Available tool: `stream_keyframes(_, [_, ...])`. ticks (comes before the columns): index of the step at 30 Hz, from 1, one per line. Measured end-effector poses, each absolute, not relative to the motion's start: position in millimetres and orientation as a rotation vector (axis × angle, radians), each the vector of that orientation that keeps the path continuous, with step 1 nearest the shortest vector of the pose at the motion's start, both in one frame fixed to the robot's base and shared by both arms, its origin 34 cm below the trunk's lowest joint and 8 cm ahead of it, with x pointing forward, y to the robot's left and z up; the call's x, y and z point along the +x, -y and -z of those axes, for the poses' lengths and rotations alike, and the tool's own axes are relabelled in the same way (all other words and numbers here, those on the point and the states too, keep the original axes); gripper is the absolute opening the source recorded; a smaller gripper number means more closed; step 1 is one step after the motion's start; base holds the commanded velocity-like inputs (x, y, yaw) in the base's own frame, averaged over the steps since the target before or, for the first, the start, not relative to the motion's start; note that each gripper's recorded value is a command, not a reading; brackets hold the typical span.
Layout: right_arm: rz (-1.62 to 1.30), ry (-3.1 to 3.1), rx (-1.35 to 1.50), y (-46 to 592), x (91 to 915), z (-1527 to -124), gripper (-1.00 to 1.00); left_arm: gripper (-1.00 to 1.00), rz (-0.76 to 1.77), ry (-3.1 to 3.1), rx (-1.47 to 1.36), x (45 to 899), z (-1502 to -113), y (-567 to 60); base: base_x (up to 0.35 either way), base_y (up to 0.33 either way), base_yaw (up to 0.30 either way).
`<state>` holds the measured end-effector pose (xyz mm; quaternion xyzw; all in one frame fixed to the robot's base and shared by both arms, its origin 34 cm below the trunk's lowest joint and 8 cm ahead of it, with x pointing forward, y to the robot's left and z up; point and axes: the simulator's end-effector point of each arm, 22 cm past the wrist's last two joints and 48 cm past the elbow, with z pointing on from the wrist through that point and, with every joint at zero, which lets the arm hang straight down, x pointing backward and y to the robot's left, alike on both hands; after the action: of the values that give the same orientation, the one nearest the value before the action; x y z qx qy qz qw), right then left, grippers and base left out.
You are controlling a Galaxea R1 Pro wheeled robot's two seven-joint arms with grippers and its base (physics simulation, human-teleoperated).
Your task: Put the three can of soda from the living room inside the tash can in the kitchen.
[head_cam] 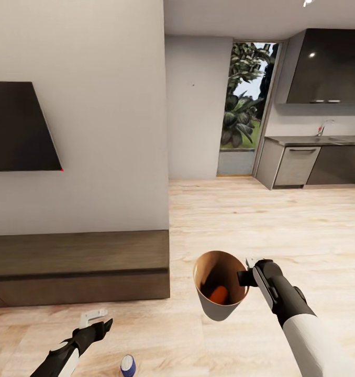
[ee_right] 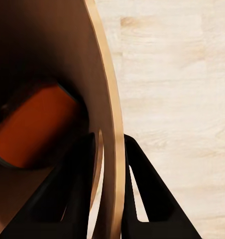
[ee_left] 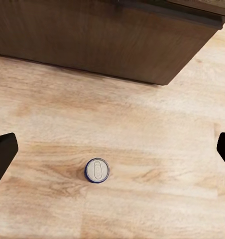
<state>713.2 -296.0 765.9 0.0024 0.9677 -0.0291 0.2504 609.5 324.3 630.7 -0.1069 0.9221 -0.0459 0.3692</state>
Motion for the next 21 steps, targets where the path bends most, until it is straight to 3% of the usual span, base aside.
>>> stream_keyframes(21, [0.081, -2.635, 0.004, 295.6, 713.2, -759.6, -1.0, 1.0, 0.119, -2.366, -0.274, 609.8, -624.6, -323.8, 0.0, 0.0, 0.0])
